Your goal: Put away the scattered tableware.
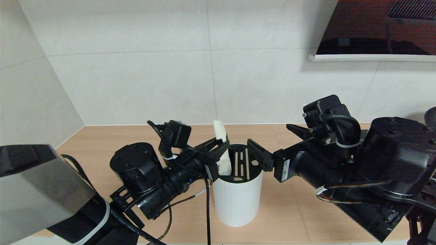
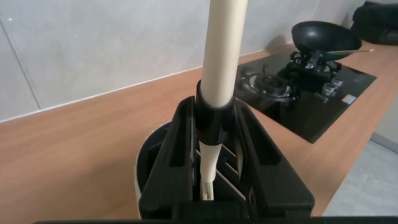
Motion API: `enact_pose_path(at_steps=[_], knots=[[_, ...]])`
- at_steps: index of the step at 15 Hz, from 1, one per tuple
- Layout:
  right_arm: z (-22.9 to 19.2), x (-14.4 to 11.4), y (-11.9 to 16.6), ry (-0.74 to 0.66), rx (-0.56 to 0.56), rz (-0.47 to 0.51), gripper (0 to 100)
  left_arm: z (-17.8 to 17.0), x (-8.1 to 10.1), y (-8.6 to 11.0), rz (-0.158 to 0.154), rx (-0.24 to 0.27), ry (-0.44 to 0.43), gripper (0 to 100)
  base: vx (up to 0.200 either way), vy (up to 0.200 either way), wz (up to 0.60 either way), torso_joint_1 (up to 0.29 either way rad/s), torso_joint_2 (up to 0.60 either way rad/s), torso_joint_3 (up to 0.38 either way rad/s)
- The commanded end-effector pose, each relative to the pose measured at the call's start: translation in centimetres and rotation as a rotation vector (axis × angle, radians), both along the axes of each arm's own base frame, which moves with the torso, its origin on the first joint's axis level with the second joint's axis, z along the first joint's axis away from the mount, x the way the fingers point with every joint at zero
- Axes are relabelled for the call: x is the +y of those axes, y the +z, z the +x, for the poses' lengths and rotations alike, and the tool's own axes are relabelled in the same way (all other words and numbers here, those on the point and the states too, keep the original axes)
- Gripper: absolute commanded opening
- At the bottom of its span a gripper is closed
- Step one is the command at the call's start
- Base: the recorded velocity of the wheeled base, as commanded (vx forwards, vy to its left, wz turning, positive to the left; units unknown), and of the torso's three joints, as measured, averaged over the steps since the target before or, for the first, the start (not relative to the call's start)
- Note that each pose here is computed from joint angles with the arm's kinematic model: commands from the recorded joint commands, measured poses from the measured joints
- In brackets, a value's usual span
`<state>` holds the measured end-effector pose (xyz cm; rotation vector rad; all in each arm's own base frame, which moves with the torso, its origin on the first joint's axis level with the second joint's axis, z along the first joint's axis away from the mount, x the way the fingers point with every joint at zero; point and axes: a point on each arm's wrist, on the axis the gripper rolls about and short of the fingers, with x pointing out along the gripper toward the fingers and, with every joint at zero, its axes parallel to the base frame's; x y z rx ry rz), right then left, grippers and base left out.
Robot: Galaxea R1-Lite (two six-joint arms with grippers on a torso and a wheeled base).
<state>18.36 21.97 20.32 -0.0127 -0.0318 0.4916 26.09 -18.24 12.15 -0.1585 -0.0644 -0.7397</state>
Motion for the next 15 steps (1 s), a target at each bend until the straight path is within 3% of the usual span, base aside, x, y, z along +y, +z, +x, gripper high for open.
enact_pose_path(at_steps=[1,4,5,13,15], knots=[[0.01,0.03,-0.03,0.0,0.0,-0.001,100,0.02,-0.03,-0.13,0.001,0.003,0.0,0,0.0,0.0,0.0,0.0,0.0,0.0],[0.01,0.03,-0.03,0.0,0.0,-0.001,100,-0.11,-0.06,-0.17,0.003,0.006,-0.003,0,0.0,0.0,0.0,0.0,0.0,0.0],[0.01,0.03,-0.03,0.0,0.0,-0.001,100,-0.09,-0.07,-0.14,0.002,0.005,-0.003,100,0.0,0.0,0.0,0.0,0.0,0.0],[0.01,0.03,-0.03,0.0,0.0,-0.001,100,-0.16,-0.03,0.05,-0.001,0.0,-0.003,100,0.0,0.0,0.0,0.0,0.0,0.0],[0.02,-0.1,0.1,-0.003,-0.002,0.003,100,-0.32,0.09,0.74,-0.015,-0.018,-0.001,100,0.0,0.0,0.0,0.0,0.0,0.0]])
